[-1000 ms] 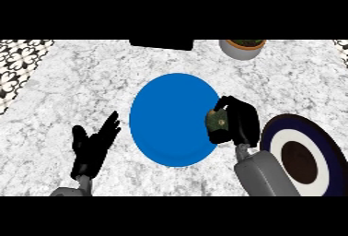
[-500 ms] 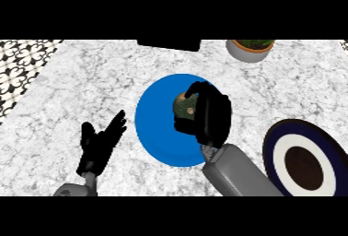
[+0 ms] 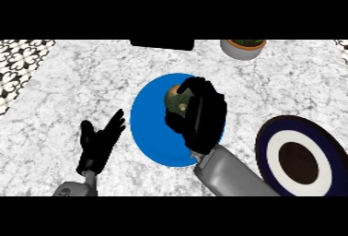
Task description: Pick the squash from the plate and place it in the plate
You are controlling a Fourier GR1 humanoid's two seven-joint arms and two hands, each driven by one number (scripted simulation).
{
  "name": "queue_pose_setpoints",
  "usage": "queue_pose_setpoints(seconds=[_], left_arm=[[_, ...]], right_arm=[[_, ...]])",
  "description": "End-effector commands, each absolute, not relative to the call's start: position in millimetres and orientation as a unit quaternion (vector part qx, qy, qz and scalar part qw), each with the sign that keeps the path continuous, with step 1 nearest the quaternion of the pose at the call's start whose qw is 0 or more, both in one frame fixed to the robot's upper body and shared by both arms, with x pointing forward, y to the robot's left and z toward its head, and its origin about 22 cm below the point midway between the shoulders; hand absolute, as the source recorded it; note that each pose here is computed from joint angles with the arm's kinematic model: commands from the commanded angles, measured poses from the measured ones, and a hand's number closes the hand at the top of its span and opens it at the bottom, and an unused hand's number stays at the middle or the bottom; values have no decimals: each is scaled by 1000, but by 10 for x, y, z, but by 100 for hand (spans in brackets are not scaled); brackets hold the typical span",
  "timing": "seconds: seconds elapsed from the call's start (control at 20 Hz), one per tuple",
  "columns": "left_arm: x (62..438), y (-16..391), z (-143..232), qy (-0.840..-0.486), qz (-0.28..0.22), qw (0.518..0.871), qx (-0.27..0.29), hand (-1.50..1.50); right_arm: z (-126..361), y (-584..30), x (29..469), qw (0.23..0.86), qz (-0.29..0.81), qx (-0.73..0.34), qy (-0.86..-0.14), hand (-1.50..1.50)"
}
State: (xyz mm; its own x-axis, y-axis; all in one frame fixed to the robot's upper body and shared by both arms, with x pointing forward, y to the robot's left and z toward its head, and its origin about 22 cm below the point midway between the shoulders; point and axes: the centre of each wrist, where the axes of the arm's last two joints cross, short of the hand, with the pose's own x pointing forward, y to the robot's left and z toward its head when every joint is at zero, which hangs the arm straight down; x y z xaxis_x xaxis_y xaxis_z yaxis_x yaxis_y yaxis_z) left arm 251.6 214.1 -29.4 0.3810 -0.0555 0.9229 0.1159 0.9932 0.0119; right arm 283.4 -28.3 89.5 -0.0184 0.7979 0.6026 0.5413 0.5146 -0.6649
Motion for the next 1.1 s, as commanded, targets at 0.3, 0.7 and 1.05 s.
queue_pose_setpoints(seconds=[0.3,0.7,1.05], left_arm=[[2473,2246,-335,-555,-29,831,-12,0],[2447,2190,-284,-559,-29,828,-23,0],[2522,2229,-253,-573,-22,819,-14,0]], right_arm=[[778,-283,2861,519,-7,-526,-674,150],[570,-412,3006,513,-29,-563,-648,150],[379,-711,3195,586,-52,-573,-570,150]])
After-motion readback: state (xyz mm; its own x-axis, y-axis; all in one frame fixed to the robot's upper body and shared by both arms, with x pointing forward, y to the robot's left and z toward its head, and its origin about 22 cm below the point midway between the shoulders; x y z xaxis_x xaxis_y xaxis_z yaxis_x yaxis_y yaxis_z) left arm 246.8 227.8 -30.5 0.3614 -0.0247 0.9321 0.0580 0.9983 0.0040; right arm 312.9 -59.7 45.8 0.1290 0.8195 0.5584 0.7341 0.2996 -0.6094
